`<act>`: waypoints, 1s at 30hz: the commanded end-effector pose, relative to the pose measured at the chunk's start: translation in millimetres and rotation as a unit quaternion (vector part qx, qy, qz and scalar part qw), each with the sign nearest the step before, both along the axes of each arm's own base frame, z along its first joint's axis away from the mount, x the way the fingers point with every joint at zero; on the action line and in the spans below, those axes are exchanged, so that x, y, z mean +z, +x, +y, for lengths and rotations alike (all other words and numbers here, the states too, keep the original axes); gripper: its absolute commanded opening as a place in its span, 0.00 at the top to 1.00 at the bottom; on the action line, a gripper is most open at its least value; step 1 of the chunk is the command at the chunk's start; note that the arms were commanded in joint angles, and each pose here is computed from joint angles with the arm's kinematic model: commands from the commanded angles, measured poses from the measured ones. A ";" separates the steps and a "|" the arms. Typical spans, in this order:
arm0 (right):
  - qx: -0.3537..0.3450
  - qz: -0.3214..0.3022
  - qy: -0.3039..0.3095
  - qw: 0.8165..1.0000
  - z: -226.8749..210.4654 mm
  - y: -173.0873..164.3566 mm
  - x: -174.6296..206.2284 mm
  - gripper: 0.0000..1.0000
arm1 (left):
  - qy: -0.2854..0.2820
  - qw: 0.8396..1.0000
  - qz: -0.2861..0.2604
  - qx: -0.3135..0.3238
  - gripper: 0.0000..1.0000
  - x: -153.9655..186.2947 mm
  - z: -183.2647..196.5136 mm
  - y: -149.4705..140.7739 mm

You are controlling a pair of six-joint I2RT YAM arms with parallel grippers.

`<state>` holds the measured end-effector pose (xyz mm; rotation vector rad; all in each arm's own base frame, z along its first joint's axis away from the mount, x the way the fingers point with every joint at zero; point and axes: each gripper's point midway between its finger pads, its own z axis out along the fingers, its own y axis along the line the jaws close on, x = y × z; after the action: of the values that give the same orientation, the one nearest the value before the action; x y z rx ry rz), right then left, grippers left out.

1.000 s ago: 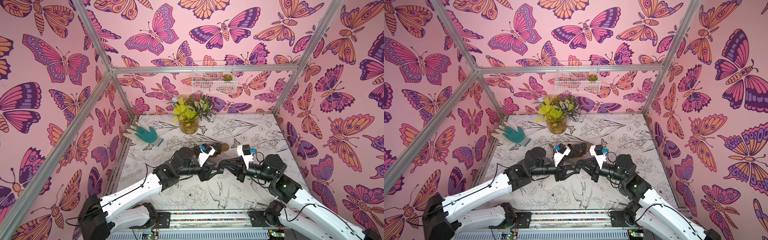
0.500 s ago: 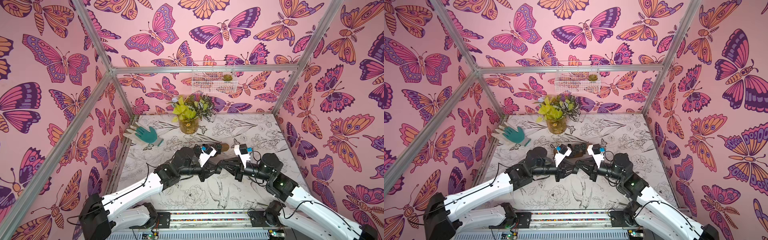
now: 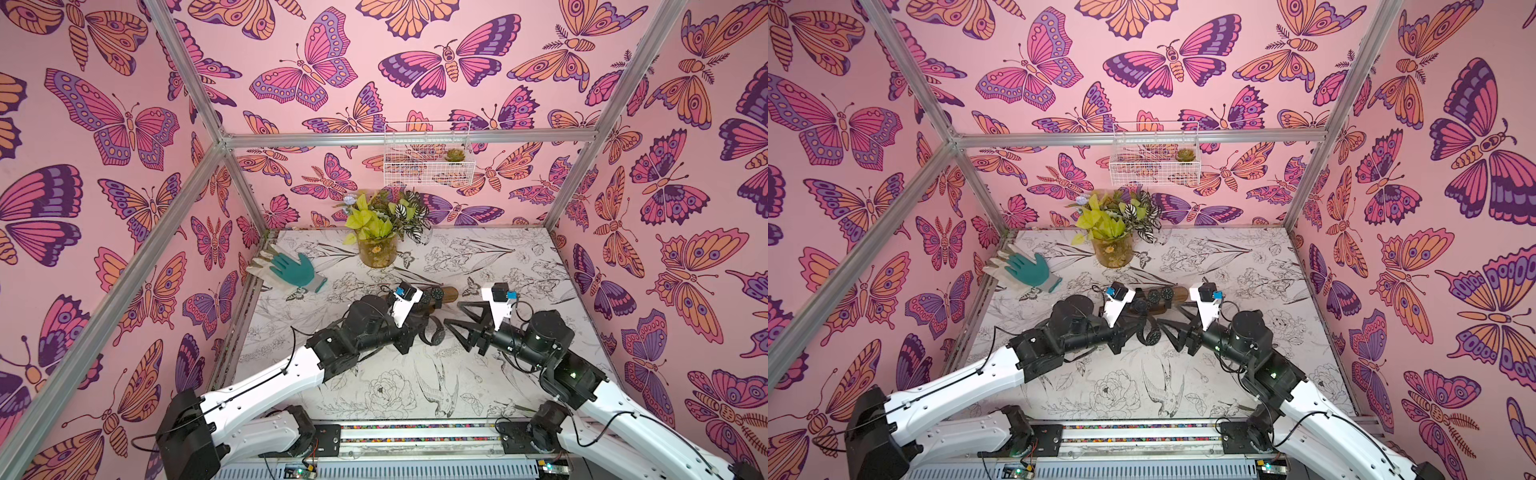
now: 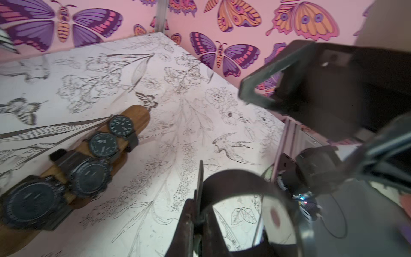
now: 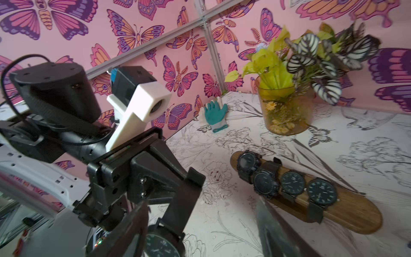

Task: Place watch on stand
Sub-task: Pick up the watch at the center of the board.

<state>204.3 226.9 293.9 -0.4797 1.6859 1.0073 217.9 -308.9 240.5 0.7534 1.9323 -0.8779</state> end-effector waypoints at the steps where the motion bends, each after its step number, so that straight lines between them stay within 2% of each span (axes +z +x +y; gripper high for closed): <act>1: -0.067 0.025 0.033 0.997 -15.5 14.1 0.1 0.18 | 0.032 0.994 -0.031 0.096 0.96 1.3 26.3 24.0; 7: -0.056 0.089 0.068 0.992 -5.9 14.8 -8.0 0.17 | 0.039 0.985 -0.051 0.158 0.97 9.1 43.2 33.8; 12: -0.028 0.101 0.036 0.994 21.4 4.5 -23.5 0.17 | 0.038 0.980 -0.053 0.188 0.96 12.2 46.8 37.4; 25: 0.028 0.139 0.031 0.989 57.7 1.0 -43.1 0.15 | 0.031 0.987 -0.061 0.148 0.96 20.0 15.7 21.5; 30: 0.034 0.138 0.026 0.989 58.6 -2.2 -46.3 0.17 | 0.027 0.987 -0.061 0.145 0.96 21.8 13.1 21.1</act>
<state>207.4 280.7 237.7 -0.3510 1.9299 1.1704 238.1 -290.5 249.1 0.5380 1.9297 -0.5646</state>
